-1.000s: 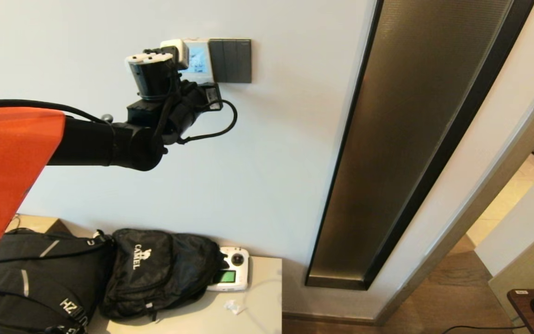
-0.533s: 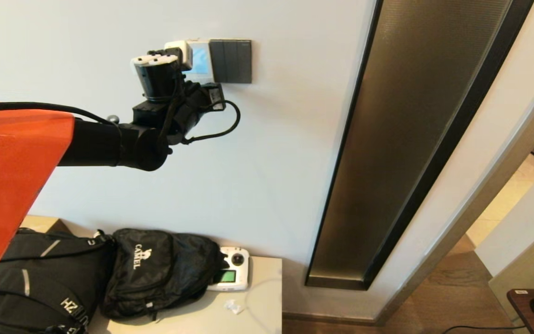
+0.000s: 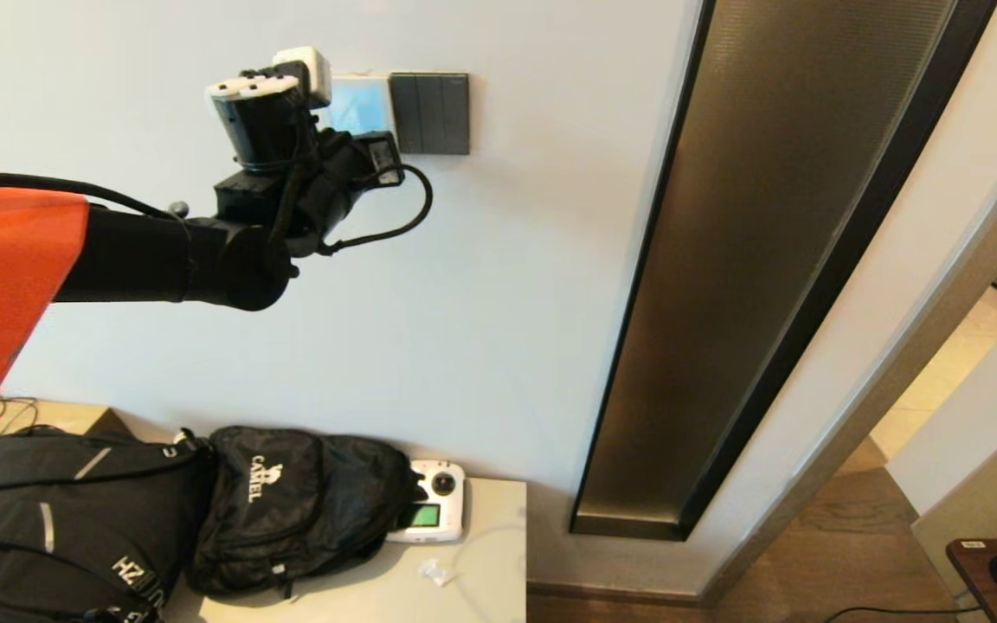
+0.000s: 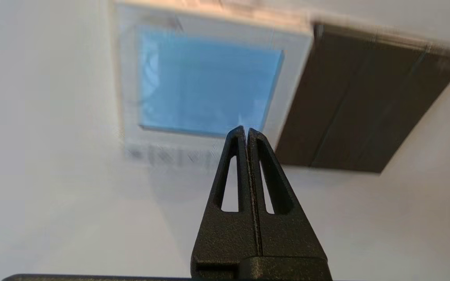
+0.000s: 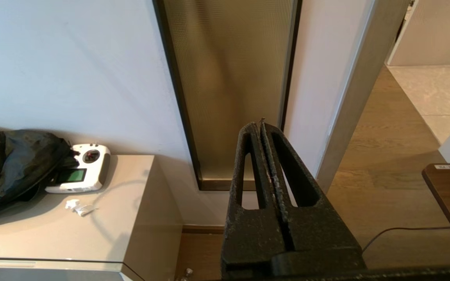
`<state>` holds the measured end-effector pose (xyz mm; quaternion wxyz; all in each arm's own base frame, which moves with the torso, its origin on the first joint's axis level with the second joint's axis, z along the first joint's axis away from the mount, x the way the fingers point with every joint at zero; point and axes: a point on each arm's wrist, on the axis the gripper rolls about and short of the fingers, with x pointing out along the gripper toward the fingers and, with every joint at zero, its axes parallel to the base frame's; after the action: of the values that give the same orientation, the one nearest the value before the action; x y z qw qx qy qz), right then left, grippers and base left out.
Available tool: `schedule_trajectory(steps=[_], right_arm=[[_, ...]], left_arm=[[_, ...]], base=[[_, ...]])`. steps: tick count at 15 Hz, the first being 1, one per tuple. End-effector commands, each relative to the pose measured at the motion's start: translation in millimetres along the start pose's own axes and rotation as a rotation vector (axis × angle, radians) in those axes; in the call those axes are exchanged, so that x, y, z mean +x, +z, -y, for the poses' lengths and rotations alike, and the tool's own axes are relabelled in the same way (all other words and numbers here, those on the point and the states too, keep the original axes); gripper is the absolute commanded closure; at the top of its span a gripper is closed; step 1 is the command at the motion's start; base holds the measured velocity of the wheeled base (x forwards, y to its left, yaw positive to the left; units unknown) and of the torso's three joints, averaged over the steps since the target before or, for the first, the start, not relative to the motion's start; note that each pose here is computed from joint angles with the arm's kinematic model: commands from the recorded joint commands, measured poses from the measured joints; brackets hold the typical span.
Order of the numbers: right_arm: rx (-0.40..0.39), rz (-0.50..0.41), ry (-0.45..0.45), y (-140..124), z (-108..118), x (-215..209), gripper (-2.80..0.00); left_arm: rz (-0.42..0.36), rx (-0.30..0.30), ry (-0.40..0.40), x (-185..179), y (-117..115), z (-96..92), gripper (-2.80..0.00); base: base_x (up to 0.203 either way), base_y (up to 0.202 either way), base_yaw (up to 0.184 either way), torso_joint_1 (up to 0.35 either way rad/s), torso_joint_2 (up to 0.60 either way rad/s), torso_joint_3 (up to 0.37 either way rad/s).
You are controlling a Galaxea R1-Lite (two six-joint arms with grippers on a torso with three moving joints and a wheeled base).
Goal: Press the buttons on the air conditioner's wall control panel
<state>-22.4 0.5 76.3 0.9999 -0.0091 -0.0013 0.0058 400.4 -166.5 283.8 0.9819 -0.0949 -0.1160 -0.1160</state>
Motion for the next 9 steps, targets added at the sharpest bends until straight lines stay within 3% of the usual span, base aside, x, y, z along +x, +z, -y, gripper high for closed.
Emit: schedule_trajectory(steps=[1, 4, 9], right_arm=[[0.000, -0.001, 0.001, 0, 0, 0, 0.00], [0.000, -0.003, 0.001, 0, 0, 0, 0.00], [0.000, -0.001, 0.001, 0, 0, 0, 0.00]], left_arm=[[0.054, -0.011, 0.004, -12, 27, -3.1, 0.00], [0.073, -0.017, 0.004, -38, 51, -6.3, 0.00], [0.085, 0.008, 0.012, -137, 94, -22.5, 0.00]], base=[[0.000, 0.000, 0.000, 0.000, 0.00, 0.000], [0.000, 0.000, 0.000, 0.000, 0.00, 0.000], [0.000, 0.000, 0.000, 0.000, 0.00, 0.000]])
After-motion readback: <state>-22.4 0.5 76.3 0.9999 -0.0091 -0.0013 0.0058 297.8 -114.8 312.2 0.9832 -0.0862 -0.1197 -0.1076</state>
